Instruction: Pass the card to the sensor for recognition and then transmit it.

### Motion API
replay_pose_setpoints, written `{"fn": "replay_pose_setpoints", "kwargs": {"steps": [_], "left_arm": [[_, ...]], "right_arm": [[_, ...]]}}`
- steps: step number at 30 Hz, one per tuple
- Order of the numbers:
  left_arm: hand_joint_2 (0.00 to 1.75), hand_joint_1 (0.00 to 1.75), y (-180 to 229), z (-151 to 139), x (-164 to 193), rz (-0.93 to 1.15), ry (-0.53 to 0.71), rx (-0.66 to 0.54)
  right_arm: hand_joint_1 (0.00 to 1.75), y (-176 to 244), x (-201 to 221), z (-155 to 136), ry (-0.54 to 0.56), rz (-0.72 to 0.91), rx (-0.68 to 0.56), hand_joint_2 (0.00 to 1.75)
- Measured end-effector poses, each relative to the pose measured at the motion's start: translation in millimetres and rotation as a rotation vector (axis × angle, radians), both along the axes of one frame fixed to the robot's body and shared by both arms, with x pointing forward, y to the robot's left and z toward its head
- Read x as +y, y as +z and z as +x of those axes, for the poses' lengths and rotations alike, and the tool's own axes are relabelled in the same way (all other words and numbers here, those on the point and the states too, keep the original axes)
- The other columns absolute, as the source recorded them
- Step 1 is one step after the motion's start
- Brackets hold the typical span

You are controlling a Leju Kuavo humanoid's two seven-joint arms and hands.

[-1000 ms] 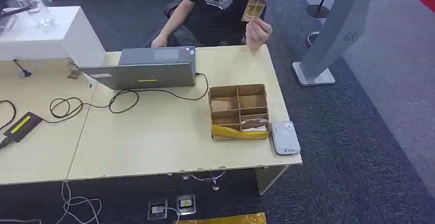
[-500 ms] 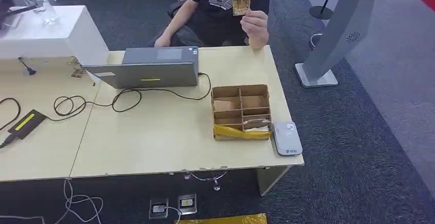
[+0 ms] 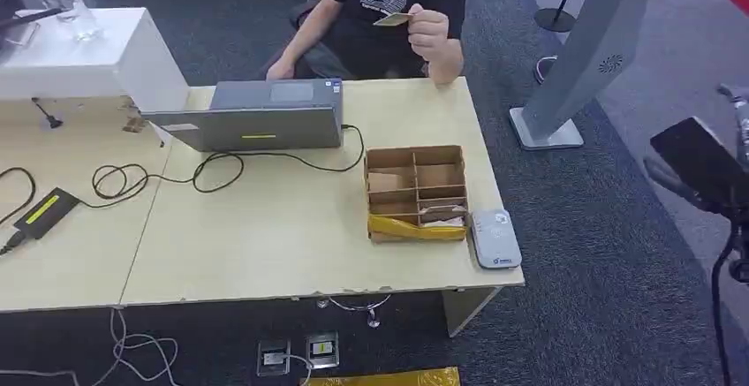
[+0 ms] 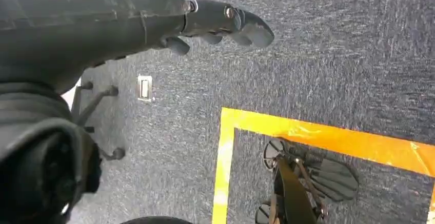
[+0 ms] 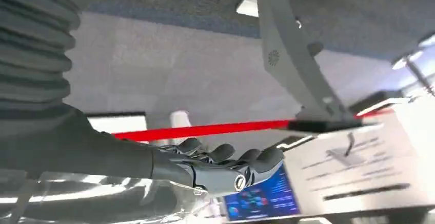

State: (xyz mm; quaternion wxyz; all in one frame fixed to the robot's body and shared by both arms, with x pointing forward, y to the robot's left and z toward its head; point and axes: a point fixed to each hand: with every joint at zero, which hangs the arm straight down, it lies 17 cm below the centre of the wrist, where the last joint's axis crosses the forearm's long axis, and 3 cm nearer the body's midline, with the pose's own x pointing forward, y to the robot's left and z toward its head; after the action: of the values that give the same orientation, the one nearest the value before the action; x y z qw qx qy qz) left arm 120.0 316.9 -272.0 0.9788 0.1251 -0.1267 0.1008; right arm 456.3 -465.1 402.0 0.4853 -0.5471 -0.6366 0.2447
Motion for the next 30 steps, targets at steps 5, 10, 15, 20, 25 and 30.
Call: {"fn": "replay_pose_setpoints", "kwargs": {"steps": [5,10,15,20,25,30], "left_arm": [[0.00,0.00,0,1,-2,-0.004,-0.023,-0.003],[0.00,0.00,0,2,-4,-0.003,-0.054,-0.006],[0.00,0.00,0,2,-6,-0.003,-0.072,-0.006],[0.00,0.00,0,1,-6,0.001,-0.082,0.002],[0.00,0.00,0,0,-5,0.006,-0.086,0.006],[0.00,0.00,0,0,-6,0.007,-0.088,0.007]], "right_arm": [[0.00,-19,47,20,0.072,-0.165,0.085,1.75],[0.00,-41,78,40,0.113,-0.247,0.118,1.75],[0.00,-62,99,52,0.149,-0.250,0.153,1.75],[0.00,-77,120,60,0.196,-0.249,0.162,1.75],[0.00,-81,151,71,0.274,-0.199,0.120,1.75],[0.00,-96,171,76,0.315,-0.163,0.125,1.75]]}}
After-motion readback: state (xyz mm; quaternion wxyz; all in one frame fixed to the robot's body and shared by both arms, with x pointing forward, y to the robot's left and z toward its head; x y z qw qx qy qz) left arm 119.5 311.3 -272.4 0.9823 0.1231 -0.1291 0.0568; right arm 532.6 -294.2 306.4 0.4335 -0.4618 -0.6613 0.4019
